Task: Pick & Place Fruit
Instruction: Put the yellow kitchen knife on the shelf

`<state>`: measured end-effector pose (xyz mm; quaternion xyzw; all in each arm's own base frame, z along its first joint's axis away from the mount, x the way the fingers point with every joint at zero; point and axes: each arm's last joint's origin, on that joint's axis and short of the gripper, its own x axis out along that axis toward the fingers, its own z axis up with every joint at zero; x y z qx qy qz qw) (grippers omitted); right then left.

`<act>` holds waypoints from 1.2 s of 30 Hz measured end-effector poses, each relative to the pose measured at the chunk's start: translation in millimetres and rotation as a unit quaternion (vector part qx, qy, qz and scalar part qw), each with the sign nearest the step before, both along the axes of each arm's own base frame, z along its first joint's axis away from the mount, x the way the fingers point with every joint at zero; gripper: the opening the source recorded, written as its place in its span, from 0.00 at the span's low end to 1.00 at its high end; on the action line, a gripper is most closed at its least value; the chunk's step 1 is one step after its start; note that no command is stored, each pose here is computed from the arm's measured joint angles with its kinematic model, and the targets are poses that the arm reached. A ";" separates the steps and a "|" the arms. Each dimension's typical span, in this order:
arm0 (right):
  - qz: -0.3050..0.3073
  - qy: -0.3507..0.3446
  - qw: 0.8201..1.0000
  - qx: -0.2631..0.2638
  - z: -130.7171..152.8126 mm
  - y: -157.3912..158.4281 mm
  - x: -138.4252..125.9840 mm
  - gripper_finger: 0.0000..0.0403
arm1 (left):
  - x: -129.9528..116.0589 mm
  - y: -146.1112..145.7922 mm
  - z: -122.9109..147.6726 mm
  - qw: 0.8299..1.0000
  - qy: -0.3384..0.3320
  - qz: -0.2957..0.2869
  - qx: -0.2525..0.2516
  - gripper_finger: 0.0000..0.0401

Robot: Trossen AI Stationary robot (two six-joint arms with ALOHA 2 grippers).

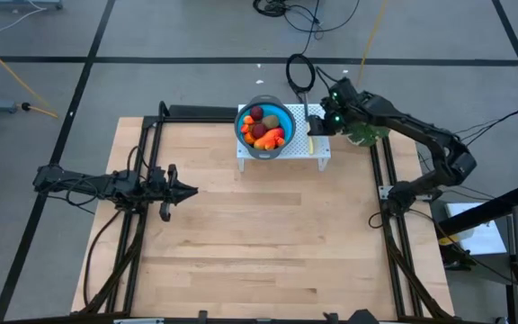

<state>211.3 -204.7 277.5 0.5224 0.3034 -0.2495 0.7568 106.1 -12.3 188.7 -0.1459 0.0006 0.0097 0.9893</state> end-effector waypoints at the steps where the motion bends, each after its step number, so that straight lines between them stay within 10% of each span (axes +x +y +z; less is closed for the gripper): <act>1: 0.001 0.002 1.000 0.004 -2.1 -0.7 1.0 0.06 | 0.0 0.0 0.1 1.000 0.000 0.000 0.000 0.05; 36: 0.007 -0.003 1.000 0.008 -5.1 4.8 14.2 0.06 | 0.0 0.1 0.0 1.000 0.000 0.001 0.001 0.05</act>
